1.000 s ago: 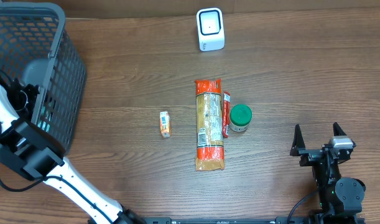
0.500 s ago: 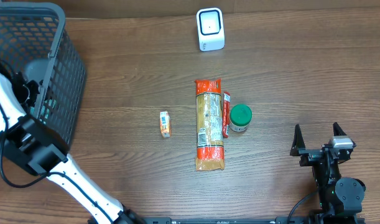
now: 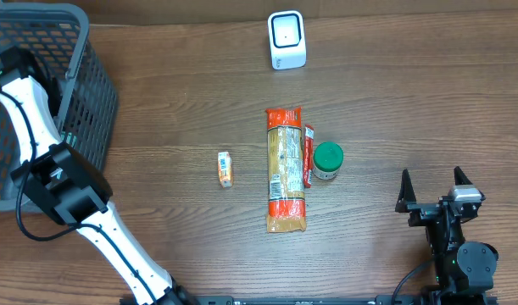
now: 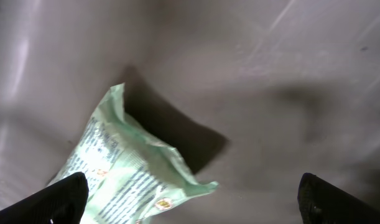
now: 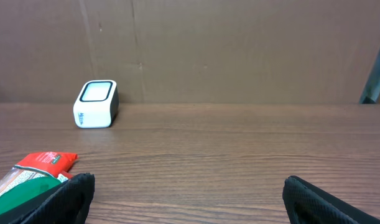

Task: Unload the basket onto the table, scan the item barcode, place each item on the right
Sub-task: 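Grasp the light-green wipes pack with the left gripper and lift it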

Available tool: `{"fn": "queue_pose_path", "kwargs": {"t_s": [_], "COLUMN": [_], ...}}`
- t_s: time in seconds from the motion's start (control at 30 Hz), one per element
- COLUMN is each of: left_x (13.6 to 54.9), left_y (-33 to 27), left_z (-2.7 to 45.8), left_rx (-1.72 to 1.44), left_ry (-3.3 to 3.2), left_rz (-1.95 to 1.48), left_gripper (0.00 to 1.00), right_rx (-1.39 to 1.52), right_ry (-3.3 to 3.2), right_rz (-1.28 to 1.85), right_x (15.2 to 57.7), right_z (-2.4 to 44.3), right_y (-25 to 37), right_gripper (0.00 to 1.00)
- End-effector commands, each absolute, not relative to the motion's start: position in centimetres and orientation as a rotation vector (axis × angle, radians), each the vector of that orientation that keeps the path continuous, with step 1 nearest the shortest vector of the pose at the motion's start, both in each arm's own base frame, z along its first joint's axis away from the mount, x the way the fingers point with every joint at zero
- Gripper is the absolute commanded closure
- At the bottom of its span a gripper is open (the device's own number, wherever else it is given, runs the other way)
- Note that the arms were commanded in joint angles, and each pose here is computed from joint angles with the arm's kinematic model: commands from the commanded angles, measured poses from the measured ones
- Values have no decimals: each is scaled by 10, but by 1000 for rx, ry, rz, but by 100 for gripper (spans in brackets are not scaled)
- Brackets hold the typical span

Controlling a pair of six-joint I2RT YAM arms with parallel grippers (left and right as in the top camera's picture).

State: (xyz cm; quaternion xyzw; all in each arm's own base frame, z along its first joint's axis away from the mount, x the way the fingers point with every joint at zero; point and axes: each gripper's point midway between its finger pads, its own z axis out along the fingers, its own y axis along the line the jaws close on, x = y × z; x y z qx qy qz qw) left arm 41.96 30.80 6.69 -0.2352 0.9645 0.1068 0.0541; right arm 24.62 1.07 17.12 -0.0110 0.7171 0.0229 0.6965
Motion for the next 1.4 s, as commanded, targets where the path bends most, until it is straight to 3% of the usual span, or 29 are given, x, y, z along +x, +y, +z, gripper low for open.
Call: {"fn": "queue_pose_path", "kwargs": {"t_s": [0.0, 0.43, 0.63, 0.73, 0.77, 0.87, 0.97, 1.17, 1.37], "left_x": [409, 360, 365, 366, 366, 367, 379, 387, 395], "left_y": [322, 342, 327, 320, 319, 316, 301, 289, 292], "left_z": [59, 15, 11, 10, 10, 9, 9, 12, 59], "left_rx": [-612, -763, -803, -799, -800, -794, -782, -776, -854], "left_ry": [2989, 3078, 3062, 3065, 3067, 3069, 3030, 3001, 2936], "left_rz": [364, 384, 238, 175, 168, 156, -2, -130, -124], "left_gripper": [0, 0, 4, 12, 20, 59, 55, 88, 82], "right_rx": [-20, -20, -20, -20, -20, -20, -20, -20, -20], "right_ry": [1594, 1594, 1594, 1594, 1593, 1594, 1594, 1594, 1594], "right_rz": [46, 46, 46, 46, 46, 46, 46, 46, 46], "right_x": [246, 246, 246, 246, 246, 246, 246, 246, 246], "right_z": [170, 170, 170, 170, 170, 170, 170, 170, 170], "right_y": [9, 9, 9, 9, 9, 9, 9, 9, 9], "right_gripper": [0, 0, 0, 0, 0, 0, 0, 0, 0]}}
